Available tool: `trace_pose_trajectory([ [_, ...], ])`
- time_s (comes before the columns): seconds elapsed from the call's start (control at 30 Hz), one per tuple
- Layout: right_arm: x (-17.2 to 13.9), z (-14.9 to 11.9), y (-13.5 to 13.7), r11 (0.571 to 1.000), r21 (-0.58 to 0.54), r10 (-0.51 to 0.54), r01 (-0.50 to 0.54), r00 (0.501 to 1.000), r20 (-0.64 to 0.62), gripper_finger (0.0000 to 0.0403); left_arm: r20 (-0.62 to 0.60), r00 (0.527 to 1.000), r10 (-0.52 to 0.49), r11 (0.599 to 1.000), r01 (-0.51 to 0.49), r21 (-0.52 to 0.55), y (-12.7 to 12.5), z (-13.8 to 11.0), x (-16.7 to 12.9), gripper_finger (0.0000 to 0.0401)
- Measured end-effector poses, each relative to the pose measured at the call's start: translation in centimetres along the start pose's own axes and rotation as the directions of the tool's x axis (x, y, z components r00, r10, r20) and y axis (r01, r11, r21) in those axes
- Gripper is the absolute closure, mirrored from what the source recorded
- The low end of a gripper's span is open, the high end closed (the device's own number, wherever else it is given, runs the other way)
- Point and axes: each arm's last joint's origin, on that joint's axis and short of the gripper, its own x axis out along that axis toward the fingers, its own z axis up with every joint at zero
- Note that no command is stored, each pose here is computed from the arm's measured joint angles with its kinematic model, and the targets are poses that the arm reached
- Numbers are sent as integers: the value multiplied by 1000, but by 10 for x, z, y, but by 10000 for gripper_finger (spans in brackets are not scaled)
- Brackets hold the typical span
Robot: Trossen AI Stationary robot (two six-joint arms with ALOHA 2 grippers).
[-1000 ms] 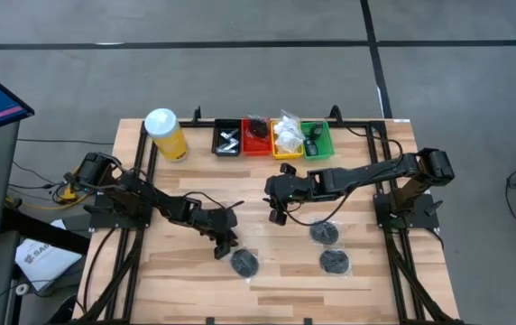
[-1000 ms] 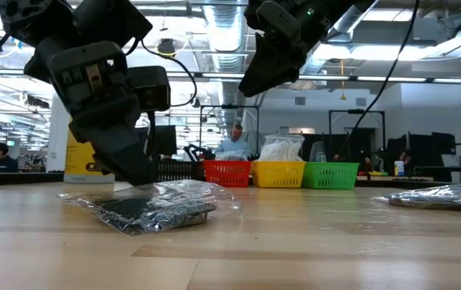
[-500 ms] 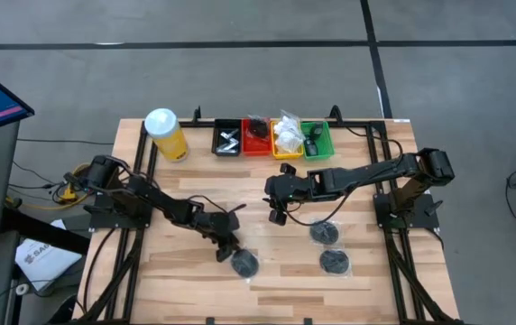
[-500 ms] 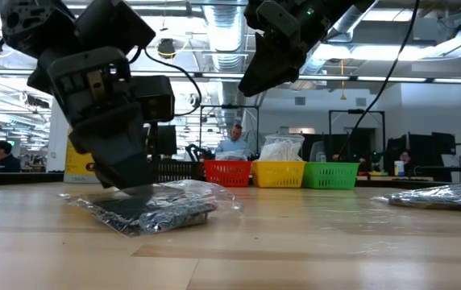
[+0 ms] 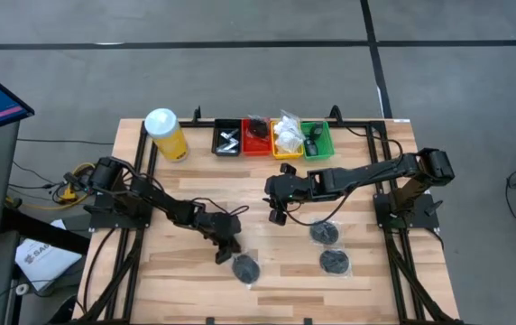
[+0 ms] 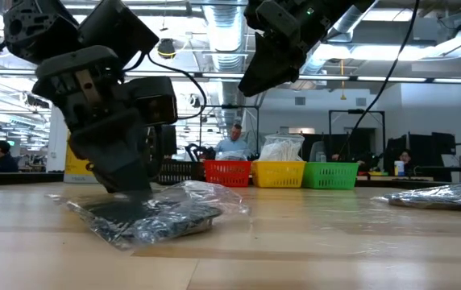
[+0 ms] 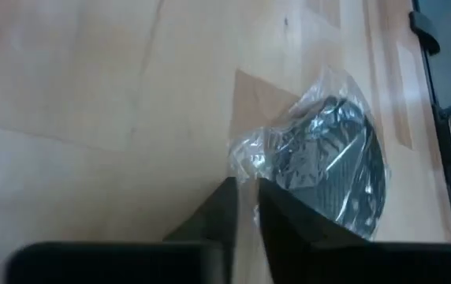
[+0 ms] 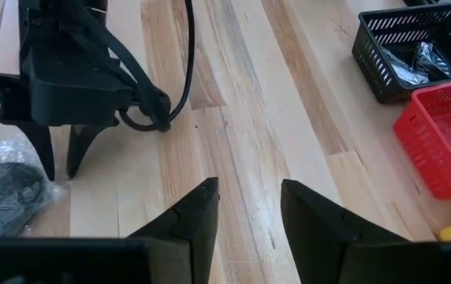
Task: Pick & Place Travel size toiletries
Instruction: Put the hairbrush into the red bin
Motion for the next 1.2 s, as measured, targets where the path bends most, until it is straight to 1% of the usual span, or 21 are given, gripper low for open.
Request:
trace_pose_trajectory([
  [0.07,0,0,0,1000,0,0,0,1000,0,274,-18,1000,-20,999,20,30,0,-1,0,385],
  [0.17,0,0,0,1000,0,0,0,1000,0,274,-33,999,-36,997,38,60,-2,-2,0,397],
  [0.43,0,0,0,1000,0,0,0,1000,0,274,-19,999,-49,997,50,65,-3,-1,0,401],
  [0.6,0,0,0,1000,0,0,0,1000,-1,274,-9,998,-64,995,64,75,-6,1,-5,401],
  [0.73,0,0,0,1000,0,0,0,1000,-1,274,59,992,-111,988,104,113,-17,11,-18,401],
  [0.87,0,0,0,1000,0,0,0,1000,-1,274,121,983,-135,980,115,161,-28,20,-35,401],
  [0.97,0,0,0,1000,2,1,-1,1000,1,274,149,983,-104,980,76,182,-31,23,-47,401],
  [1.1,-1,1,5,1000,7,14,-14,1000,22,274,201,979,-36,978,-6,208,-34,26,-63,401],
  [1.2,-3,2,10,1000,0,30,-30,999,38,274,245,969,-22,972,-38,234,-37,30,-74,401],
])
